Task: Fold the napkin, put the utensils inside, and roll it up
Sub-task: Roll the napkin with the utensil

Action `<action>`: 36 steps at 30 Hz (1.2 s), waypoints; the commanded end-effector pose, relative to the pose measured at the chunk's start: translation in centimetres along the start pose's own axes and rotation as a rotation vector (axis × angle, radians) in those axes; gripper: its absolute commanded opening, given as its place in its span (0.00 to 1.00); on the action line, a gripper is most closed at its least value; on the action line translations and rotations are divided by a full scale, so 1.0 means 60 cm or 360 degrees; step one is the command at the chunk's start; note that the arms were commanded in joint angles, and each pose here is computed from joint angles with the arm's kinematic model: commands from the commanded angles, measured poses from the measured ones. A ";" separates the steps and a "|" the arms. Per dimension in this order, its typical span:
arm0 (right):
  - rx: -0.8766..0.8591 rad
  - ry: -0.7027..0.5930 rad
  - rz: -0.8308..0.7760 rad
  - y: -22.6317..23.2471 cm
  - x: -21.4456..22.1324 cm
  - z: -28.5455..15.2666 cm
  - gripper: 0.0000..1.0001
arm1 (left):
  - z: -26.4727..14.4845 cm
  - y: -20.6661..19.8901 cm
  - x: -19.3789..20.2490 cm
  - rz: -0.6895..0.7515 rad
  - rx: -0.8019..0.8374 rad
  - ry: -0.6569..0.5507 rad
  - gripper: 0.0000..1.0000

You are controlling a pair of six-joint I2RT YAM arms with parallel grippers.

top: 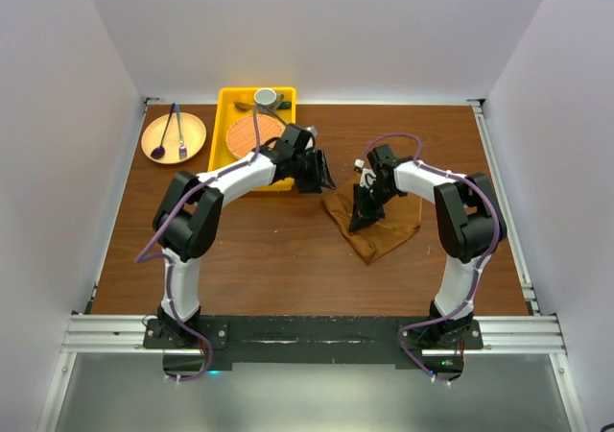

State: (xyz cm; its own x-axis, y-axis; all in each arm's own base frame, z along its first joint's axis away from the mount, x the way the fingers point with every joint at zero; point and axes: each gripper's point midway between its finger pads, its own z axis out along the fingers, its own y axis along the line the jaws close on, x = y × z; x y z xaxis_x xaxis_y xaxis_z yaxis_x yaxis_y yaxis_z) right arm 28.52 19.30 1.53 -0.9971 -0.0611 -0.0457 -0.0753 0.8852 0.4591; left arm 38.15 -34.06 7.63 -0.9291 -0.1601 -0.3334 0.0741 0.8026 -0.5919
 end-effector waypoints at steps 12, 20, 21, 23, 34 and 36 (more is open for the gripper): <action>0.0338 0.0124 -0.0085 -0.088 0.028 0.041 0.05 | 0.023 -0.043 0.102 -0.0442 -0.0175 0.0134 0.54; 0.0343 0.0126 -0.0090 -0.089 0.026 0.042 0.04 | 0.039 -0.016 0.137 -0.0546 -0.0341 0.0139 0.45; 0.0344 0.0130 -0.0090 -0.090 0.027 0.044 0.04 | 0.038 -0.014 0.134 -0.0546 -0.0349 0.0117 0.42; 0.0345 0.0136 -0.0093 -0.091 0.028 0.045 0.04 | 0.040 -0.011 0.134 -0.0545 -0.0353 0.0111 0.41; 0.0346 0.0131 -0.0098 -0.091 0.029 0.044 0.04 | 0.066 0.009 0.148 -0.0572 -0.0387 0.0159 0.42; 0.0344 0.0132 -0.0100 -0.090 0.028 0.044 0.04 | 0.071 0.016 0.149 -0.0574 -0.0420 0.0162 0.44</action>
State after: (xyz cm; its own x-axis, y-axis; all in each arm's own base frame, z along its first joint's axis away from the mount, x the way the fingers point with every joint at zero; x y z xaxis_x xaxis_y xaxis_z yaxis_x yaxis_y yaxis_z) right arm 28.57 19.22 1.47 -0.9946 -0.0954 -0.0412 -0.1037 0.8850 0.4538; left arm 30.91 -37.57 2.62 -0.9213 -0.3852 -0.0533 -0.3138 0.8174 -0.4831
